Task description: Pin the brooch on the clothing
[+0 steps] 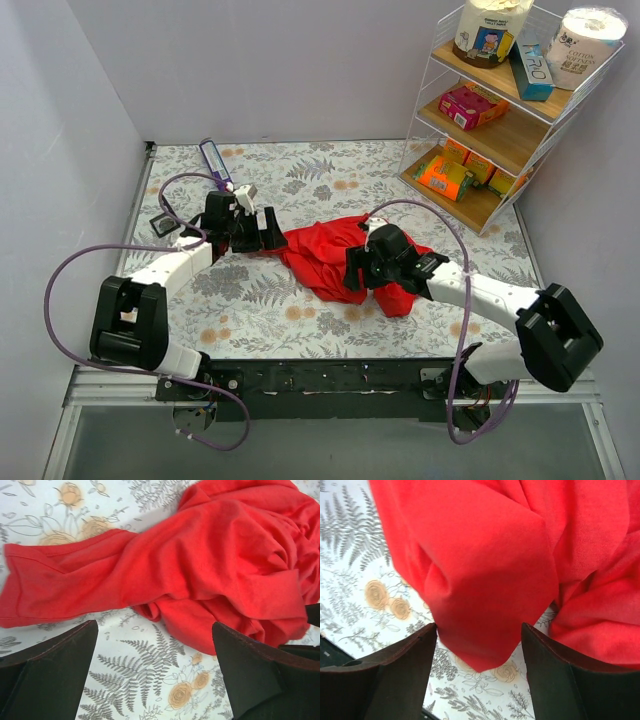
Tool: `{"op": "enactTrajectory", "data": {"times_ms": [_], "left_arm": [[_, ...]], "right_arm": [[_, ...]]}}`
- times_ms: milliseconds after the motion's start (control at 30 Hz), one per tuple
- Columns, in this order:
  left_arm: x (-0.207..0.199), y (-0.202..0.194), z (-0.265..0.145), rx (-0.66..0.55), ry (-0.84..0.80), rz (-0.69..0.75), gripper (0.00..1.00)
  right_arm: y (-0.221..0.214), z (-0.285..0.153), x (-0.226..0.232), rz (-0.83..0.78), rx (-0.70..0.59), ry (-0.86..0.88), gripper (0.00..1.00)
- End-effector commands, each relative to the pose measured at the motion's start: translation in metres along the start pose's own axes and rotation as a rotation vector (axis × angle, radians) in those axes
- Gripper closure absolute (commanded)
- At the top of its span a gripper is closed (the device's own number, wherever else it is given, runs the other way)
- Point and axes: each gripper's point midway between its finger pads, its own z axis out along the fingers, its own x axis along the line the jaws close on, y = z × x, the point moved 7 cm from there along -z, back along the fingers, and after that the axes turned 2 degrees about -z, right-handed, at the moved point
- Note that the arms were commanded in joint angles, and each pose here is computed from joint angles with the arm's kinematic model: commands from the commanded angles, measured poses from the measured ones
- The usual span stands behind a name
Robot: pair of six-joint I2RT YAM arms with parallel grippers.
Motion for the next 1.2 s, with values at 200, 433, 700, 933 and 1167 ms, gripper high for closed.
{"op": "enactTrajectory", "data": {"times_ms": [200, 433, 700, 933, 1167], "left_arm": [[0.0, 0.016, -0.031, -0.188, 0.089, 0.122, 0.02], [-0.015, 0.017, -0.046, -0.234, 0.002, 0.189, 0.02], [-0.018, 0.015, -0.049, -0.249, -0.009, 0.195, 0.02], [-0.034, 0.003, -0.042, -0.197, -0.079, 0.254, 0.02], [-0.059, -0.022, -0.026, -0.095, -0.136, 0.345, 0.02]], "right_arm": [[0.044, -0.007, 0.002, -0.068, -0.075, -0.107, 0.99], [0.144, -0.15, -0.003, -0.168, -0.455, -0.368, 0.99], [0.166, -0.228, -0.022, -0.224, -0.67, -0.623, 0.99], [0.142, -0.167, -0.071, -0.15, -0.479, -0.702, 0.65], [0.107, -0.131, -0.081, -0.036, -0.278, -0.62, 0.05]]}}
